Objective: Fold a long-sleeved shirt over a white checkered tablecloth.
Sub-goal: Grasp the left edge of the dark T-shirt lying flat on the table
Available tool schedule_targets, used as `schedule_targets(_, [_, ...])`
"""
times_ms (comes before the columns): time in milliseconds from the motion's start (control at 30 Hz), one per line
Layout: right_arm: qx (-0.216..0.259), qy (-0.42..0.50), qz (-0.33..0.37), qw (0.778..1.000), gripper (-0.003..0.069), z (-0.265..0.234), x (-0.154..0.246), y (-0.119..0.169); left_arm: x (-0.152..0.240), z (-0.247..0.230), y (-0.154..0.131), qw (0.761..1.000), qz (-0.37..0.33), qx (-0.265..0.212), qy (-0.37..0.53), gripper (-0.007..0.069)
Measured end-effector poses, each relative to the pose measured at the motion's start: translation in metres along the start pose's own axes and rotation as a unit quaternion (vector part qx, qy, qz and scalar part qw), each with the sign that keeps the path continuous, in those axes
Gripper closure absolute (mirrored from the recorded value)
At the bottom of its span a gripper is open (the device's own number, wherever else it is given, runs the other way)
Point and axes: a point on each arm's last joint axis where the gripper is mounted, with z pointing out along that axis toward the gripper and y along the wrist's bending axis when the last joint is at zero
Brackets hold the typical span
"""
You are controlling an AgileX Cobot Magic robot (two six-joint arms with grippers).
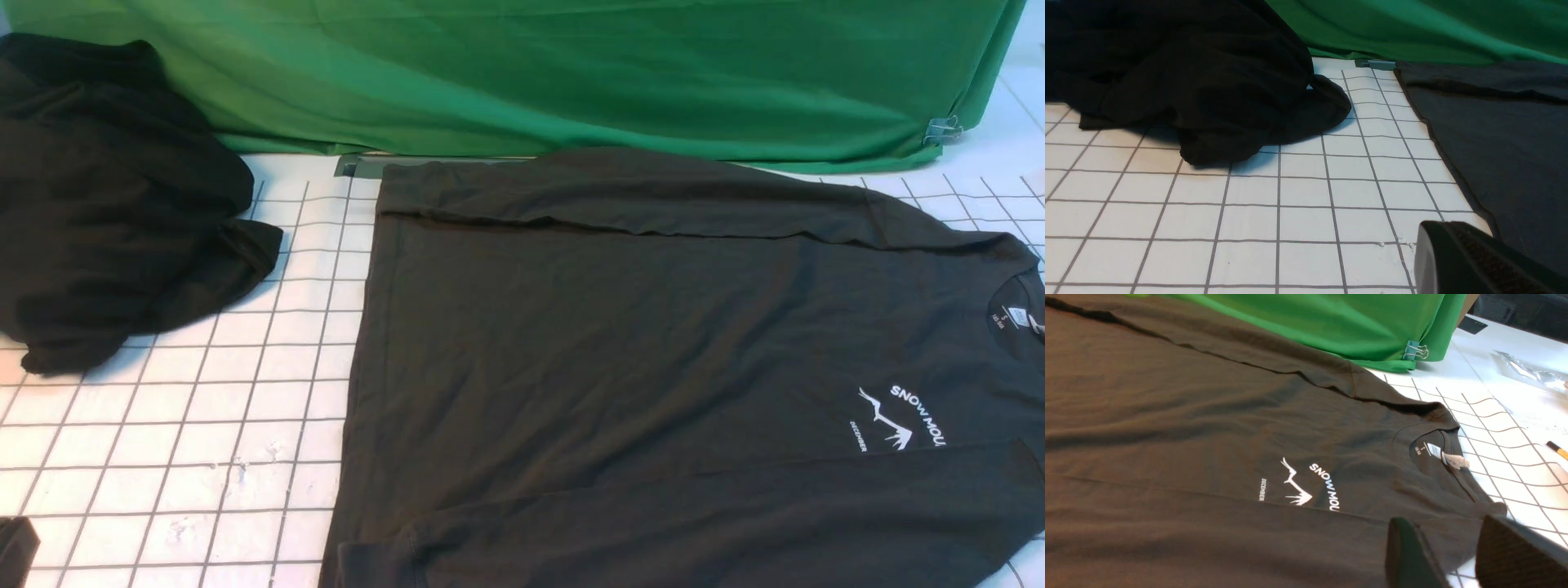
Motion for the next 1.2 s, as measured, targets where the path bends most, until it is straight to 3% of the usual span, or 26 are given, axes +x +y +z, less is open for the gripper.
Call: schedule_targets(1200, [0.000, 0.000, 0.000, 1.000, 0.0417, 0.0000, 0.0000, 0.0000, 0.0000, 0.0000, 0.0007, 1.000, 0.020, -0.004, 0.000, 0.0622])
